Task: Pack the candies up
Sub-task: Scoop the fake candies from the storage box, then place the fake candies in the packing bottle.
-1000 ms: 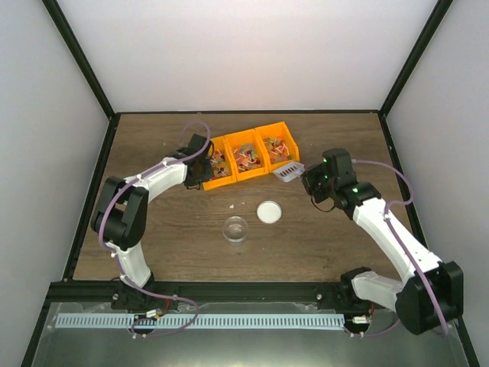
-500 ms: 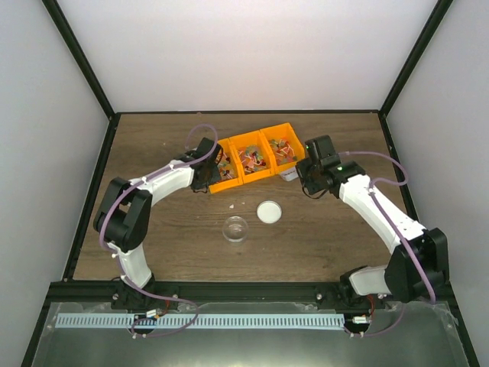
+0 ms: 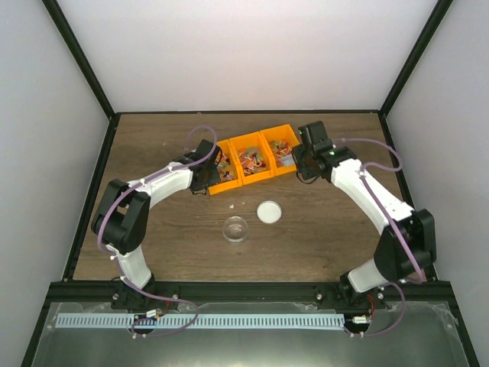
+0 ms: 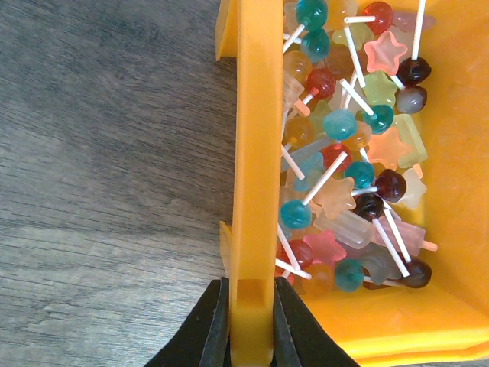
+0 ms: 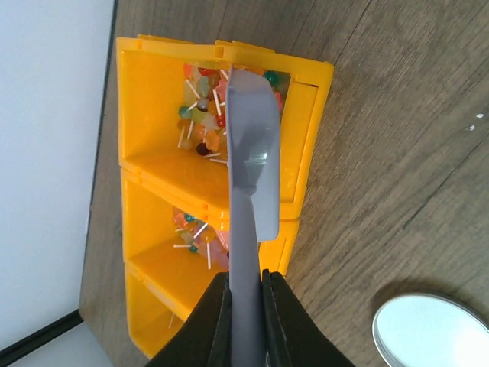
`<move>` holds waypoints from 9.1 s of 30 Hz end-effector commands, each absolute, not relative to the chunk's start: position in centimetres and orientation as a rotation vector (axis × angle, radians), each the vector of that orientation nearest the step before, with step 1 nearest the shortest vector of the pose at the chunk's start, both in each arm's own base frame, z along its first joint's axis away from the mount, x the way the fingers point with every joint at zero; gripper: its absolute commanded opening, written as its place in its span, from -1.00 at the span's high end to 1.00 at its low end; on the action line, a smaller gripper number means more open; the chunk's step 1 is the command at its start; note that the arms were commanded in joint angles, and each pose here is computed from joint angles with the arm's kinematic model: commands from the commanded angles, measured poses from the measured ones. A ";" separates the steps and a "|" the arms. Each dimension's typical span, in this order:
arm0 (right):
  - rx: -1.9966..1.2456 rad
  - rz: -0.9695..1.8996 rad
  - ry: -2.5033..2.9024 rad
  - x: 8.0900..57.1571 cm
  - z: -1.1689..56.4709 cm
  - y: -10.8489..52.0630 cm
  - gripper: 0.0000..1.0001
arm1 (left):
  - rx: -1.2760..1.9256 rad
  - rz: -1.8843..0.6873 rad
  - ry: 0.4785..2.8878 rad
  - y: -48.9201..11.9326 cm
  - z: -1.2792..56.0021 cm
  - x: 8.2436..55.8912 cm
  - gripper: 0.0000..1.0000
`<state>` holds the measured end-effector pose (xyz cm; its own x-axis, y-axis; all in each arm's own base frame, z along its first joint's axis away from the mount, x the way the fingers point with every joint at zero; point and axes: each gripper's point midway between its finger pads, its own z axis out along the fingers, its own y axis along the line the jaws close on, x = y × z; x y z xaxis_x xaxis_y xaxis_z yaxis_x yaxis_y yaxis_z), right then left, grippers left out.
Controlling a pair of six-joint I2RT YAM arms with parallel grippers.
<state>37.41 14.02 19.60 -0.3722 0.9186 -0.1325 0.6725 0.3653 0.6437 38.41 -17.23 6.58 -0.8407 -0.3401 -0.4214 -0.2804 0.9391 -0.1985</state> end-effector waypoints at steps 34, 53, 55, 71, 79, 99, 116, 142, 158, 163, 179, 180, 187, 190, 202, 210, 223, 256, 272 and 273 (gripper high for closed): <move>1.474 0.597 2.358 43.4 8.2 14.3 0.99 | -0.353 -0.230 2.766 -19.3 3.7 37.6 0.92; 1.527 0.653 2.313 41.1 8.1 13.9 0.99 | -0.347 -0.239 2.787 -19.6 3.0 37.6 0.92; 1.520 0.691 2.304 42.2 7.8 14.0 0.99 | -0.339 -0.243 2.789 -19.7 3.1 37.7 0.92; 1.266 1.095 2.094 43.1 9.3 15.2 0.99 | -0.346 -0.316 2.794 -20.8 3.4 38.0 0.92; 1.125 1.211 2.003 42.4 11.3 15.1 0.99 | -0.369 -0.264 2.767 -20.0 3.7 38.5 0.92; 1.349 0.806 2.167 39.4 12.1 12.0 0.99 | -0.396 -0.275 2.764 -19.9 3.5 38.7 0.92; 1.466 0.452 2.421 39.6 6.1 14.1 0.99 | -0.365 -0.296 2.796 -20.2 2.6 38.3 0.92; 1.534 0.494 2.417 37.1 12.4 13.9 0.99 | -0.425 -0.240 2.778 -19.9 2.4 39.5 0.92; 1.675 0.299 2.559 38.7 7.3 14.0 0.99 | -0.418 -0.248 2.790 -20.0 2.1 39.4 0.92; 1.671 0.443 2.573 40.9 3.9 14.4 0.99 | -0.348 -0.295 2.806 -20.9 1.9 39.5 0.92; 1.615 0.454 2.548 39.4 5.0 12.1 0.99 | -0.369 -0.299 2.808 -20.7 1.9 39.5 0.92; 1.617 0.418 2.560 39.0 5.8 12.0 0.99 | -0.384 -0.305 2.804 -20.7 1.9 39.6 0.92; 1.645 0.370 2.576 36.7 8.6 11.8 0.99 | -0.456 -0.293 2.777 -20.3 2.0 40.0 0.92; 1.677 0.344 2.616 35.9 7.6 12.0 0.99 | -0.457 -0.294 2.780 -20.2 2.0 39.8 0.92; 1.495 0.727 2.585 43.7 0.2 15.2 0.99 | -0.349 -0.368 2.852 -21.6 0.6 39.2 0.92; 1.086 1.195 2.162 43.2 7.4 15.7 0.99 | -0.332 -0.394 2.834 -21.9 1.3 39.7 0.92; 1.003 1.259 2.080 40.8 11.5 15.0 0.99 | -0.421 -0.412 2.783 -21.8 2.6 40.5 0.92; 0.648 1.360 1.940 32.9 16.9 12.5 0.99 | -0.317 -0.414 2.559 -20.6 12.3 42.6 0.01; 0.240 1.544 1.996 24.2 18.2 15.8 0.99 | -0.508 -0.415 2.515 -12.6 13.4 43.4 -0.01; 0.221 1.554 2.000 23.5 18.2 16.0 0.99 | -0.516 -0.417 2.516 -12.4 13.2 43.4 -0.01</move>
